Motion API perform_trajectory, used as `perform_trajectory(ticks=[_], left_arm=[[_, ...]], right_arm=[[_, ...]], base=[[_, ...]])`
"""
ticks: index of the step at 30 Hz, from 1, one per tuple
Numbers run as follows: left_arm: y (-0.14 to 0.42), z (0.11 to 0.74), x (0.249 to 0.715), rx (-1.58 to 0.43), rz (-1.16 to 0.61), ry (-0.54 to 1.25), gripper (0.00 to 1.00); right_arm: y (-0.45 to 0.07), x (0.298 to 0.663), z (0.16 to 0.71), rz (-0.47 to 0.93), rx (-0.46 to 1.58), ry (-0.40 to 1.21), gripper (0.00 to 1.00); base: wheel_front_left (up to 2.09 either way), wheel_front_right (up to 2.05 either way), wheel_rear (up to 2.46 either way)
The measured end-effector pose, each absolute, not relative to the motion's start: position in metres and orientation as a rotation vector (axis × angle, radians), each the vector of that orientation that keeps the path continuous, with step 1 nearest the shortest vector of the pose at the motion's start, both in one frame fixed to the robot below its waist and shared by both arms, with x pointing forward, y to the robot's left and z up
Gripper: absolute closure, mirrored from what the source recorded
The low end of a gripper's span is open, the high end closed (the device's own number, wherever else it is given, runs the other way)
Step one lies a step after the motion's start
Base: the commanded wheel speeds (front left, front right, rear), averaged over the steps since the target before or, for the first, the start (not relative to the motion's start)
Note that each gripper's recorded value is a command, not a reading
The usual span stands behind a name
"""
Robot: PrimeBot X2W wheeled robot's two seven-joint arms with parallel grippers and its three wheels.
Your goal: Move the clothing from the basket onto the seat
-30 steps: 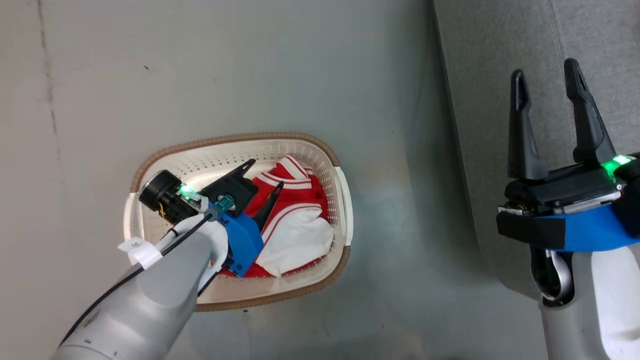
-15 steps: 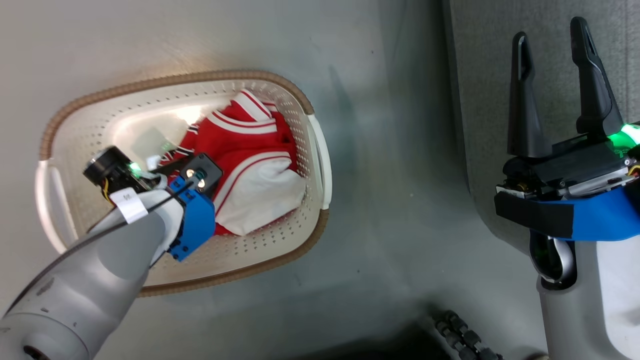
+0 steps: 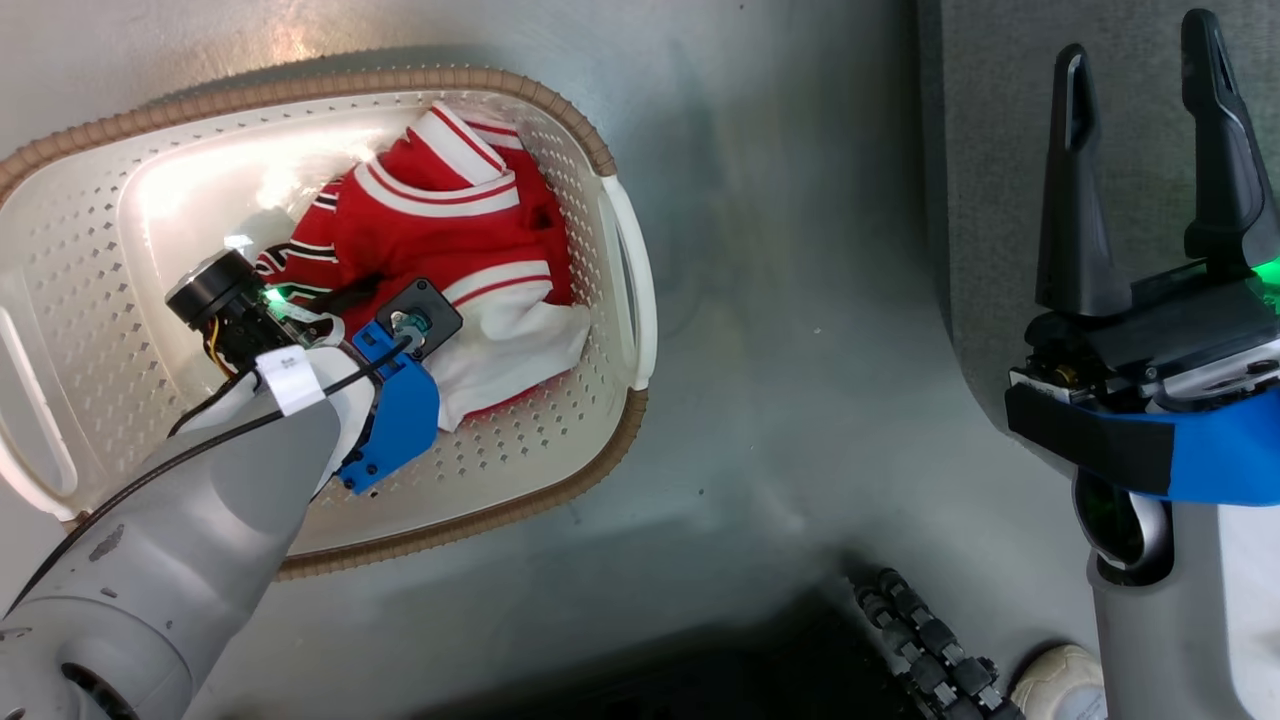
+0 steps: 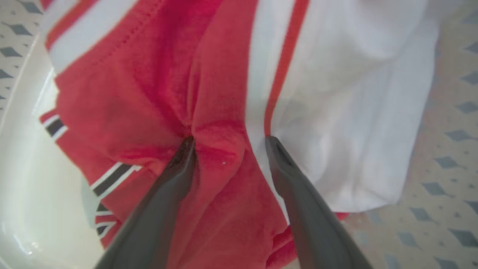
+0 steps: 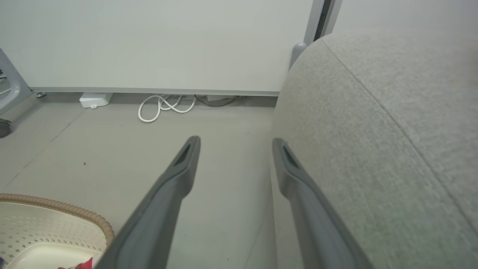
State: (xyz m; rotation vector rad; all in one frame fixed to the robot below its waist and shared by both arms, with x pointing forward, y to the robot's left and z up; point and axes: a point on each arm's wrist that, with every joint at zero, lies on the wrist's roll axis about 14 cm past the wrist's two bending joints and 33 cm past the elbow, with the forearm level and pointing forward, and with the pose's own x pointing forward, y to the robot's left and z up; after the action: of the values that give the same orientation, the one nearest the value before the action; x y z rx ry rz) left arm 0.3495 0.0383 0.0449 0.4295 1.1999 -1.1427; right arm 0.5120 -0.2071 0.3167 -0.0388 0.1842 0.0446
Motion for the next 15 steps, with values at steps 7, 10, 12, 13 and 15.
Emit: perform_trajectory(ticks=[7,10,12,13,15], left_arm=[[0.042,0.038,0.341,0.51,-1.196,1.193,1.0],[0.045,0.039,0.343,0.502,-1.186,1.185,1.0],[0.047,0.041,0.344,0.509,-1.178,1.185,1.0],[0.048,0.043,0.345,0.507,-1.172,1.184,1.0],[0.049,0.046,0.347,0.507,-1.165,1.181,1.0]], right_arm=[[-0.201,0.515,0.315,0.062,-0.037,0.172,0.0],[-0.199,0.516,0.315,0.064,-0.034,0.168,0.0],[-0.198,0.517,0.318,0.067,-0.031,0.162,0.0],[-0.197,0.518,0.319,0.068,-0.03,0.159,0.0],[-0.196,0.519,0.323,0.072,-0.027,0.15,0.0]], base=[[0.0,0.0,0.0],[0.0,0.0,0.0],[0.0,0.0,0.0],[0.0,0.0,0.0],[0.0,0.0,0.0]])
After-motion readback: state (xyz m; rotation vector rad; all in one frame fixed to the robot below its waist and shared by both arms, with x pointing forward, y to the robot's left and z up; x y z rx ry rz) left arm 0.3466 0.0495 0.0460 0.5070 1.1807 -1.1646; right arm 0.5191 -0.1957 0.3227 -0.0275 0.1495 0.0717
